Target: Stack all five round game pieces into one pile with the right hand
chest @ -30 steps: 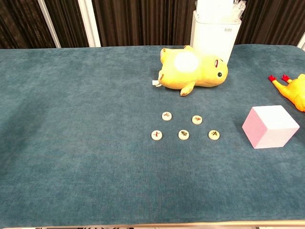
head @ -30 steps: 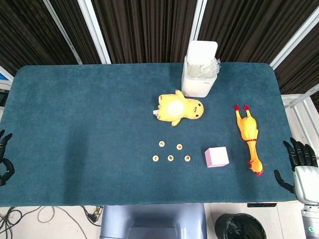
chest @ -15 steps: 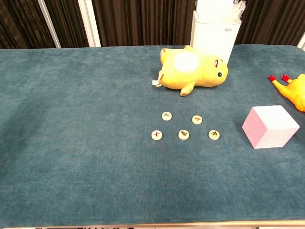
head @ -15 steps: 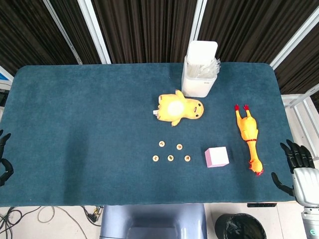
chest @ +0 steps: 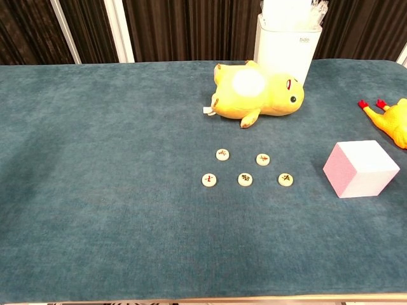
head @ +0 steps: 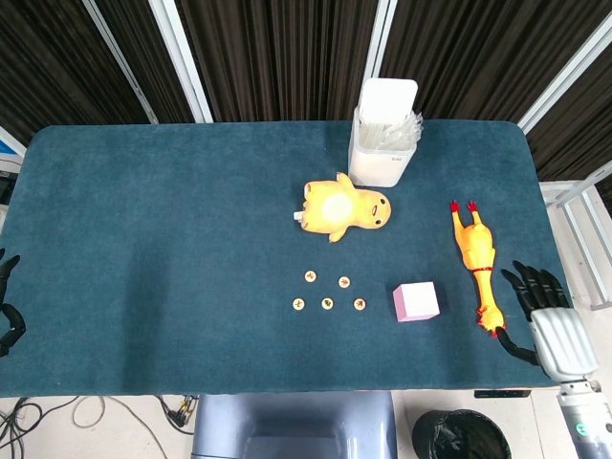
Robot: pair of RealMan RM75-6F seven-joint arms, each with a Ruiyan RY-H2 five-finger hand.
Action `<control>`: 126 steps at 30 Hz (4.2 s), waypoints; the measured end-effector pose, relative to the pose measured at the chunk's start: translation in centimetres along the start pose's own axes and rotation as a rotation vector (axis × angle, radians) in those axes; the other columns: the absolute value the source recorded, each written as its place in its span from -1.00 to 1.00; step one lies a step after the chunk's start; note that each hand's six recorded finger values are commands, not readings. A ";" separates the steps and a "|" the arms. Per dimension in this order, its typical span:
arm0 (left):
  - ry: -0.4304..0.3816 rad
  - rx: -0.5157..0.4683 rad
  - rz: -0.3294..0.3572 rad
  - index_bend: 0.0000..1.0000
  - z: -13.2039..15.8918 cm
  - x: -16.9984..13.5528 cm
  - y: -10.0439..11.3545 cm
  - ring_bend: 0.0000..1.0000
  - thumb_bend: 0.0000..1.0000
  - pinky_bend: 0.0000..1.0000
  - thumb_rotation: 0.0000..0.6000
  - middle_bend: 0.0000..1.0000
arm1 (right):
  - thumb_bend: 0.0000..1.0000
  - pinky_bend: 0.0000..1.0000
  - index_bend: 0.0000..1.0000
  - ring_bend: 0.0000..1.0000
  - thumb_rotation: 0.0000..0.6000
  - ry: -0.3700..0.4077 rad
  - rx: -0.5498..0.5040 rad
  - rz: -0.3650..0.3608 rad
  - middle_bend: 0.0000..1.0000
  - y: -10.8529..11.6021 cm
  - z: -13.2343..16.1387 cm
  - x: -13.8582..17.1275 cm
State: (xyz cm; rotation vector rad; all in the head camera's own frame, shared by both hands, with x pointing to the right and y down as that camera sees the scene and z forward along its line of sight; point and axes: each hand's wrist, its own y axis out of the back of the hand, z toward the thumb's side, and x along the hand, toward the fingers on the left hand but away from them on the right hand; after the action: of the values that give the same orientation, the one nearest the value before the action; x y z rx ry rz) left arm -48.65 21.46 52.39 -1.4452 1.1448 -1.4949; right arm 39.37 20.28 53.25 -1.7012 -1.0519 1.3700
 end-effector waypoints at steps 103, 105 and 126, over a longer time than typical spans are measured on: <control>0.007 0.014 0.004 -0.79 0.0 0.2 -0.2 -1.00 0.65 -0.96 1.00 -1.00 | -0.20 -1.00 -0.03 -1.00 1.00 0.073 0.189 0.408 -1.00 -19.2 17.1 -12.7; 0.008 0.016 0.006 -0.79 0.0 0.2 -0.2 -1.00 0.65 -0.96 1.00 -1.00 | -0.20 -1.00 -0.03 -1.00 1.00 0.073 0.187 0.405 -1.00 -19.2 17.1 -12.8; 0.009 0.016 0.007 -0.78 0.0 0.2 -0.2 -1.00 0.65 -0.96 1.00 -1.00 | -0.20 -1.00 0.06 -1.00 1.00 0.071 0.171 0.390 -1.00 -18.3 17.2 -13.2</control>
State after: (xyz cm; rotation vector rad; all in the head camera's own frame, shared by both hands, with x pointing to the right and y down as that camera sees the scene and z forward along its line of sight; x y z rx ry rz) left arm -48.63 21.31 52.64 -1.4235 1.1397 -1.5046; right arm 18.10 16.66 71.67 -1.8736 -0.5611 1.5740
